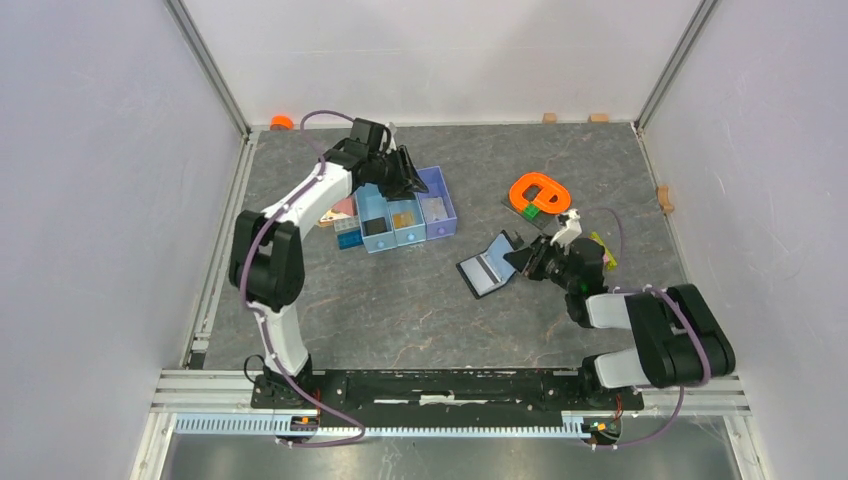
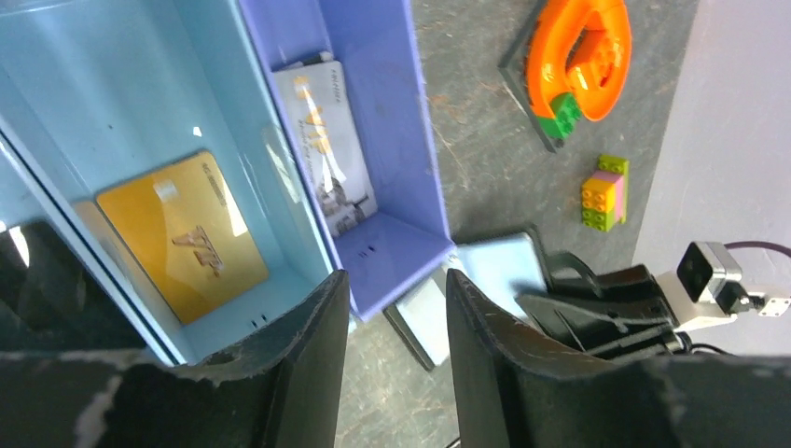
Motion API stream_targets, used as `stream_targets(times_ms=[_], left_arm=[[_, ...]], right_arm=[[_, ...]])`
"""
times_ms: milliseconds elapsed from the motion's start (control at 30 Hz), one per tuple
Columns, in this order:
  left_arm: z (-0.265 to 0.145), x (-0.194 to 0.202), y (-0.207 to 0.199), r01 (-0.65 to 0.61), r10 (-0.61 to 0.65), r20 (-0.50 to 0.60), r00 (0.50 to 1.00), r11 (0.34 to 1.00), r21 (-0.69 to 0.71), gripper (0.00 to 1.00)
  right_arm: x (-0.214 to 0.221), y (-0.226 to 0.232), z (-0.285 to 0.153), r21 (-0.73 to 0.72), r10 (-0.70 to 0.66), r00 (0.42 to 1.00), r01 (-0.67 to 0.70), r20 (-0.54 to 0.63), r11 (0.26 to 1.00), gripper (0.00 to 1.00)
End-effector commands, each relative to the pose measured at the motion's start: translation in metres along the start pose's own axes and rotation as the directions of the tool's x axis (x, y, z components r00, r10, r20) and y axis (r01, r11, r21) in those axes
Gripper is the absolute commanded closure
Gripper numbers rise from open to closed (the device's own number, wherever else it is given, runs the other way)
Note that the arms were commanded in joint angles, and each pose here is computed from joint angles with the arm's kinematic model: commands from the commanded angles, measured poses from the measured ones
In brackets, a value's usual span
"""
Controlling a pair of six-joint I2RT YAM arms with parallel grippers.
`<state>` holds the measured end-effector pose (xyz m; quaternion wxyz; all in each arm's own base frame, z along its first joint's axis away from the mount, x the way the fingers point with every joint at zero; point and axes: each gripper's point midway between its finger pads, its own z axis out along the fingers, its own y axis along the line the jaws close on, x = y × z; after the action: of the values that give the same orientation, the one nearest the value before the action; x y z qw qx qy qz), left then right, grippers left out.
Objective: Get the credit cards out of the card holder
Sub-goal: Place the credit card in the storage box, then close the card holder at the center of the board.
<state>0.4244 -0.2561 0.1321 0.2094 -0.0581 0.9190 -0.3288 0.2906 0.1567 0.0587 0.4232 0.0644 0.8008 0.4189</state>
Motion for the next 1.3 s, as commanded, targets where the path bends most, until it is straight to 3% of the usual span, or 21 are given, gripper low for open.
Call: stream_targets(times_ms=[0,233,433,667,800,967,1267], left_arm=[[-0.051,-0.006,-0.043,-0.114,0.108,0.120,0.987,0.992,0.047,0.49],[-0.076,0.027,-0.054,-0.169,0.157,0.182,0.971,0.984,0.049,0.46],[-0.083,0.073,-0.051,-0.221,0.208,0.199,0.958,0.974,0.046,0.49],[-0.062,0.147,-0.019,-0.266,0.263,0.101,0.960,0.964,0.018,0.63],[-0.034,0.171,0.009,-0.270,0.271,0.005,0.963,0.963,-0.021,0.74],[-0.016,0.176,0.024,-0.296,0.294,-0.039,0.955,0.954,-0.054,0.81],[-0.029,0.167,0.026,-0.325,0.326,0.006,0.945,0.944,-0.055,0.82]], right_arm=[[-0.005,-0.044,-0.003,0.305,-0.254,0.964,0.267,-0.083,0.914,0.72],[-0.002,-0.032,0.005,0.376,-0.464,0.867,0.497,-0.181,0.782,0.70],[-0.001,0.003,0.004,0.379,-0.641,0.742,0.659,-0.193,0.649,0.56],[0.018,0.038,0.007,0.368,-0.787,0.559,0.811,-0.260,0.455,0.46],[0.032,0.055,0.018,0.312,-0.825,0.492,0.859,-0.278,0.407,0.42],[0.058,0.068,0.030,0.191,-0.838,0.467,0.883,-0.281,0.428,0.30],[0.113,0.087,0.046,-0.075,-0.784,0.522,0.815,-0.335,0.574,0.18]])
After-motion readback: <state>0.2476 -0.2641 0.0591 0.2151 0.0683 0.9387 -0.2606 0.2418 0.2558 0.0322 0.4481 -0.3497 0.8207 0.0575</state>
